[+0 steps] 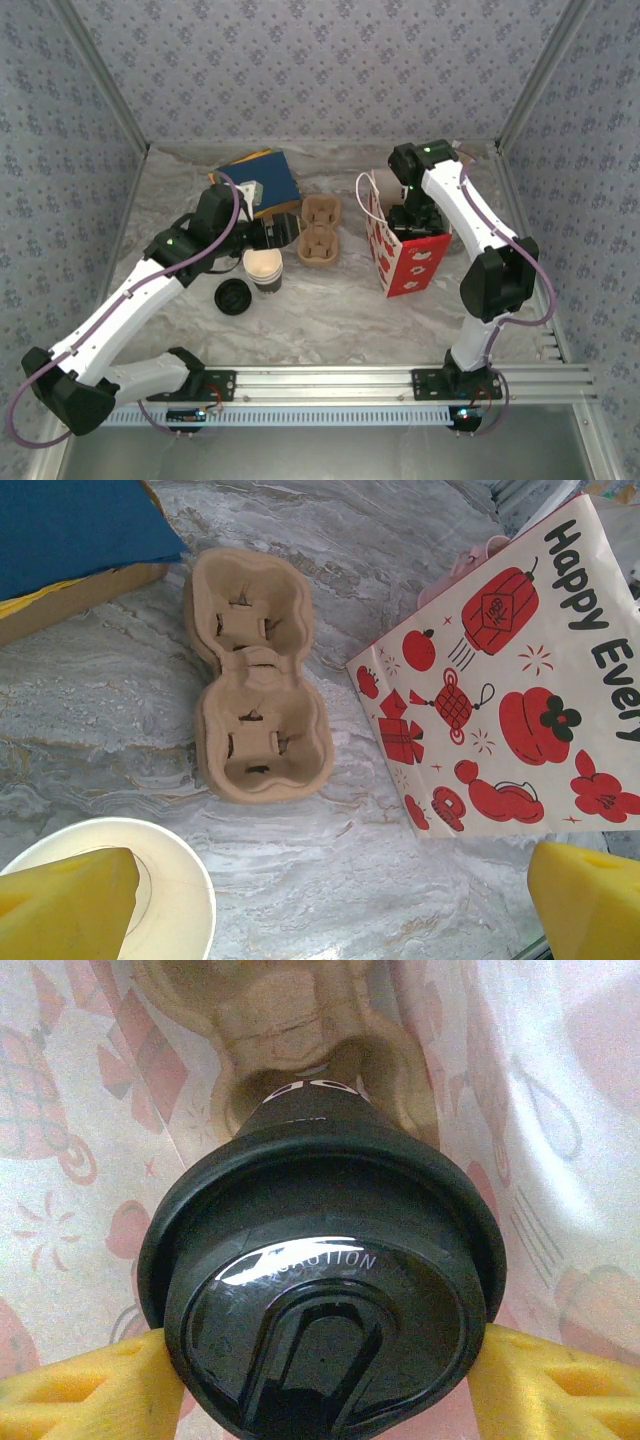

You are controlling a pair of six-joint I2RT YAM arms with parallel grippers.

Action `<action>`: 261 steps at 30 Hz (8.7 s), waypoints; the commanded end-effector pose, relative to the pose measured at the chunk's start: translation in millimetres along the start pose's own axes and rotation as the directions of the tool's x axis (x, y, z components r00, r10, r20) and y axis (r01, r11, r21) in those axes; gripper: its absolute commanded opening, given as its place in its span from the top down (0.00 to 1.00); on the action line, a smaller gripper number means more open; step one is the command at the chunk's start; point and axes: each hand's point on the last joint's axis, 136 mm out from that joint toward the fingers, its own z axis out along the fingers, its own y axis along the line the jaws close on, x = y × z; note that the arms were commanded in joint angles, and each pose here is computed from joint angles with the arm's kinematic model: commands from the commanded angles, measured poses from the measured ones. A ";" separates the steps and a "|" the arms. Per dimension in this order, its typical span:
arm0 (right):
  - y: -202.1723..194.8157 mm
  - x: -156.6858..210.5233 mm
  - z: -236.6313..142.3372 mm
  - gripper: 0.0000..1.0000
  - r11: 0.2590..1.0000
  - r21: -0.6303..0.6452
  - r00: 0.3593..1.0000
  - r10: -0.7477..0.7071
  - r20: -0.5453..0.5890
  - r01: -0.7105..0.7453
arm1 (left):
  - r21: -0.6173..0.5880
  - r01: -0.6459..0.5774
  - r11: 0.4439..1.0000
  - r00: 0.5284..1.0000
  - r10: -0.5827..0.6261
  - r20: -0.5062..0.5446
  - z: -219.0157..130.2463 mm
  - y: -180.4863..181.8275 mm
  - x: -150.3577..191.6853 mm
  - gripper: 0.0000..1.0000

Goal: Pack the takeout coffee

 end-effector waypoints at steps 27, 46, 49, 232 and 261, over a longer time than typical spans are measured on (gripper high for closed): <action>-3.7 0.7 6.6 0.28 1.000 0.011 1.000 0.005 -0.010 -0.005 | 0.022 0.001 1.000 1.000 -0.001 0.013 -2.7 -6.2 -5.0 0.00; -1.3 -5.0 15.3 0.28 1.000 0.011 1.000 0.001 -0.012 -0.001 | 0.018 0.001 1.000 1.000 -0.001 0.008 -1.4 -6.1 -4.7 0.00; -1.9 -4.9 14.9 0.28 1.000 0.012 1.000 0.001 -0.011 -0.001 | 0.018 0.002 1.000 1.000 -0.002 0.009 -1.3 -5.6 -4.9 0.00; 3.1 -4.7 60.8 0.28 1.000 0.011 0.998 0.001 -0.060 0.000 | 0.014 0.010 1.000 1.000 -0.010 0.012 -9.8 -5.7 0.7 0.00; 0.5 -1.2 57.9 0.28 1.000 0.012 0.998 0.005 -0.058 -0.004 | 0.011 0.014 1.000 1.000 -0.014 0.011 -8.6 -5.0 1.2 0.00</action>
